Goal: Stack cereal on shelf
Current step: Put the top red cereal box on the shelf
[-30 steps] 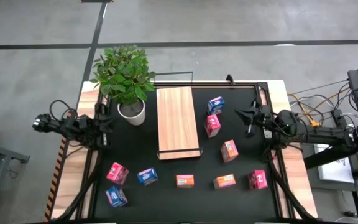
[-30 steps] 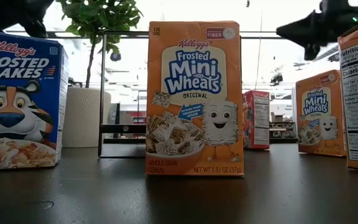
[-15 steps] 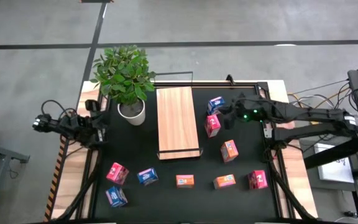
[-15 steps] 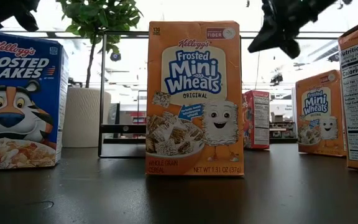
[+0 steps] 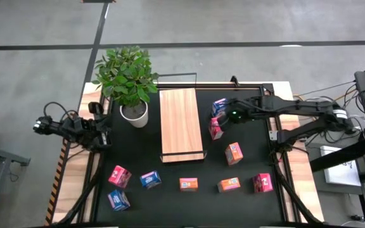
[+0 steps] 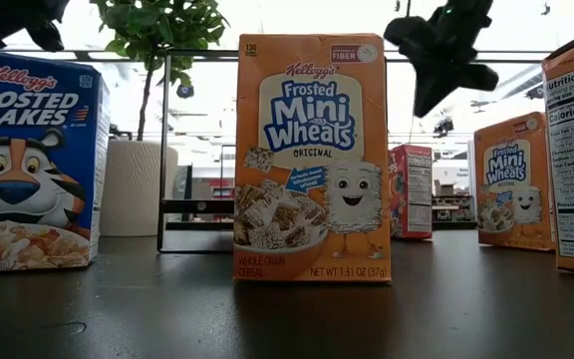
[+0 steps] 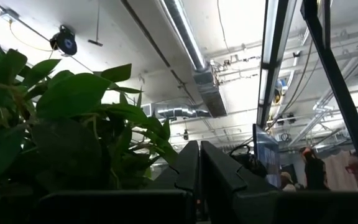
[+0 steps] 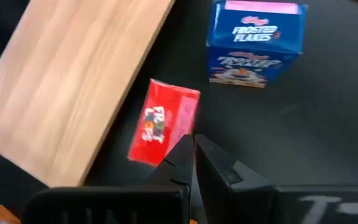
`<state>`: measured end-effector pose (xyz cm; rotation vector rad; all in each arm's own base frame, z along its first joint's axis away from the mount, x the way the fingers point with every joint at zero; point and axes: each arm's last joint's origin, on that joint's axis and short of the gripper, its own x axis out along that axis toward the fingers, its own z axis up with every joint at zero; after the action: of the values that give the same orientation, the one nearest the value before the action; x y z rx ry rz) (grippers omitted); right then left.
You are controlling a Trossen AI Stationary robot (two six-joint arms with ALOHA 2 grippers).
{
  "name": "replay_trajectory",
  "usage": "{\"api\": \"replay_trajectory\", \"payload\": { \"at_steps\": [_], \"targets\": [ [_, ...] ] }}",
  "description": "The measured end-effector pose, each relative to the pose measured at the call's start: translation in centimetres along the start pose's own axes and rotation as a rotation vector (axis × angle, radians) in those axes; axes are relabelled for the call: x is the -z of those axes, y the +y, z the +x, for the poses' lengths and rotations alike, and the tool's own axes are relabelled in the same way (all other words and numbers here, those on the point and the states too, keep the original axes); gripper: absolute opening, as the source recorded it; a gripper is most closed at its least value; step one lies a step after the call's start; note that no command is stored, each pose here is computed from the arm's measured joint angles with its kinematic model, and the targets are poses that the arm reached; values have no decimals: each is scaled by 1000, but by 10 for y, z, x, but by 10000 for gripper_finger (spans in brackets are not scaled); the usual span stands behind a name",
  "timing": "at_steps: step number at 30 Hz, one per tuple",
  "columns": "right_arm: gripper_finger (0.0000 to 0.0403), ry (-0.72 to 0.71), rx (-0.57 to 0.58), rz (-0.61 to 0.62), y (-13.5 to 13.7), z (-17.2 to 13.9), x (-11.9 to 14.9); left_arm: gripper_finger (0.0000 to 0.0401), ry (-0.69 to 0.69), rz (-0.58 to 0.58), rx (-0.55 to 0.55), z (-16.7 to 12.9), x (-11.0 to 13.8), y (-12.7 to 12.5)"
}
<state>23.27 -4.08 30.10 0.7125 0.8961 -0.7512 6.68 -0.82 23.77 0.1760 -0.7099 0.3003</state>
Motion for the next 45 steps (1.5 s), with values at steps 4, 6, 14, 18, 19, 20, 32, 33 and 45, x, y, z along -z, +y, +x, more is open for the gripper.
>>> {"api": "replay_trajectory", "payload": {
  "at_steps": [4, 6, 14, 18, 19, 20, 32, 33, 45],
  "targets": [
    [26, 44, -6, -15, 10, 9, -4, 0, 8, 2, 4, 0, 1, 0],
    [46, 65, -1, -23, 15, 15, -4, 0, 13, 4, 7, 0, 1, -1],
    [183, 124, 56, -7, 24, 34, 1, 0, 19, 7, 10, 0, 2, -1],
    [244, 148, 89, -17, 27, 46, 2, 0, 19, 7, 10, 0, 2, -1],
    [255, 150, 99, -23, 27, 49, 3, 0, 19, 7, 9, 0, 2, -1],
    [264, 150, 109, -26, 27, 51, 3, 0, 19, 7, 9, 0, 2, -1],
    [270, 131, 143, -46, 29, 56, 2, 0, 22, 8, 11, 0, 2, -1],
    [268, 127, 140, -45, 28, 54, 2, 0, 23, 9, 12, 0, 2, -1],
    [267, 82, 132, -32, 28, 48, -1, 0, 24, 9, 12, 0, 2, -1]
  ]
}}
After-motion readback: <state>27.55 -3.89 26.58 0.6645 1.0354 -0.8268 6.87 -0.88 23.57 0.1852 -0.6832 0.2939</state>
